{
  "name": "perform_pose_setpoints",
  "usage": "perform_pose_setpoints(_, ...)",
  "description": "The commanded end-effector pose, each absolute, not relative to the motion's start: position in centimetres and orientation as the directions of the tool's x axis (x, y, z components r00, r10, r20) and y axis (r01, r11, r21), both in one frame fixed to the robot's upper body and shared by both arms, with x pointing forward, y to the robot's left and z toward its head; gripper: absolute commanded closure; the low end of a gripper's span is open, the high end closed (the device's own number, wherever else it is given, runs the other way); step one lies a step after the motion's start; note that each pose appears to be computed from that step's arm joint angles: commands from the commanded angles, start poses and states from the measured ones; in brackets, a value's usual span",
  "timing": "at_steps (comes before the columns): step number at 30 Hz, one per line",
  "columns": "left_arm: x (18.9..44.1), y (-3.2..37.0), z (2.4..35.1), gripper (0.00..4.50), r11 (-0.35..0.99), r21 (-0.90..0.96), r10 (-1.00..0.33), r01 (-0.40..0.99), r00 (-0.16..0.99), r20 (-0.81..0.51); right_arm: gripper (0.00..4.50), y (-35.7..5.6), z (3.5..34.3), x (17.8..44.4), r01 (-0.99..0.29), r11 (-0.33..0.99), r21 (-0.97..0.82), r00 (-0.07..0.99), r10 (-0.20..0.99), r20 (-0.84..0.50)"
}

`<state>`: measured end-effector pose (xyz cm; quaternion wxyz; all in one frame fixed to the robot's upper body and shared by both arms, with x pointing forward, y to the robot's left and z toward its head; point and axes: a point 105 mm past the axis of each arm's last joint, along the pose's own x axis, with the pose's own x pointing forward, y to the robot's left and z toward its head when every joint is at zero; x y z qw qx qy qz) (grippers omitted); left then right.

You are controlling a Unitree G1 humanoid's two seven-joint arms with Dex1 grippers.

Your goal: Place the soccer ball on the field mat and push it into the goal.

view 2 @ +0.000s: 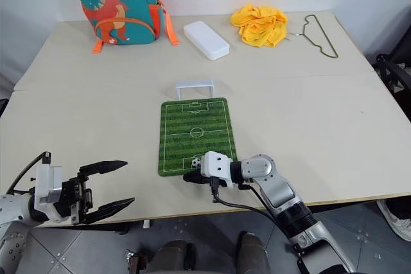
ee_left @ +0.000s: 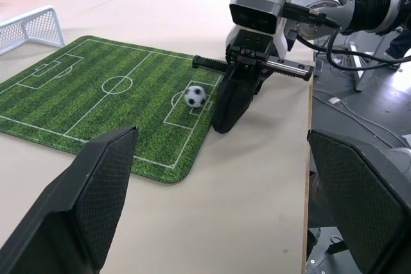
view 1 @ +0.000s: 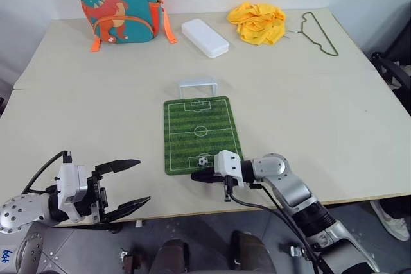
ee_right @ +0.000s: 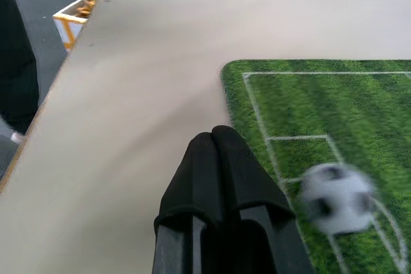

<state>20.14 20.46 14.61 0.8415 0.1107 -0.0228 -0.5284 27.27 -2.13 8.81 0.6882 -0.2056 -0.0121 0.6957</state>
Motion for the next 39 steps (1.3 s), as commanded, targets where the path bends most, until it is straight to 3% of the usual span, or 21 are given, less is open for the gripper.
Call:
perform_pose_setpoints(1, 20.1, 20.3, 15.4, 0.00, 0.416, 0.259, -0.894, 0.872, 0.445, -0.062, 4.49, -2.5, 9.3, 26.4, -0.946, -0.096, -0.308, -0.013, 0.965, -0.260)
perform_pose_setpoints(21, 20.4, 20.3, 15.6, 0.00, 0.450, 0.285, -0.876, 0.846, 0.481, -0.043, 4.49, -1.2, 11.7, 29.2, -0.926, -0.118, -0.358, -0.025, 0.967, -0.254)
perform_pose_setpoints(31, 20.5, 20.3, 15.6, 0.00, 0.483, 0.291, -0.858, 0.826, 0.513, -0.033, 4.49, 0.1, 12.2, 34.3, -0.896, -0.050, -0.441, 0.079, 0.959, -0.271)
perform_pose_setpoints(39, 22.2, 21.6, 16.9, 0.00, 0.642, 0.302, -0.755, 0.705, 0.650, 0.088, 4.49, 0.4, 15.2, 36.0, -0.836, -0.016, -0.549, 0.099, 0.979, -0.180)
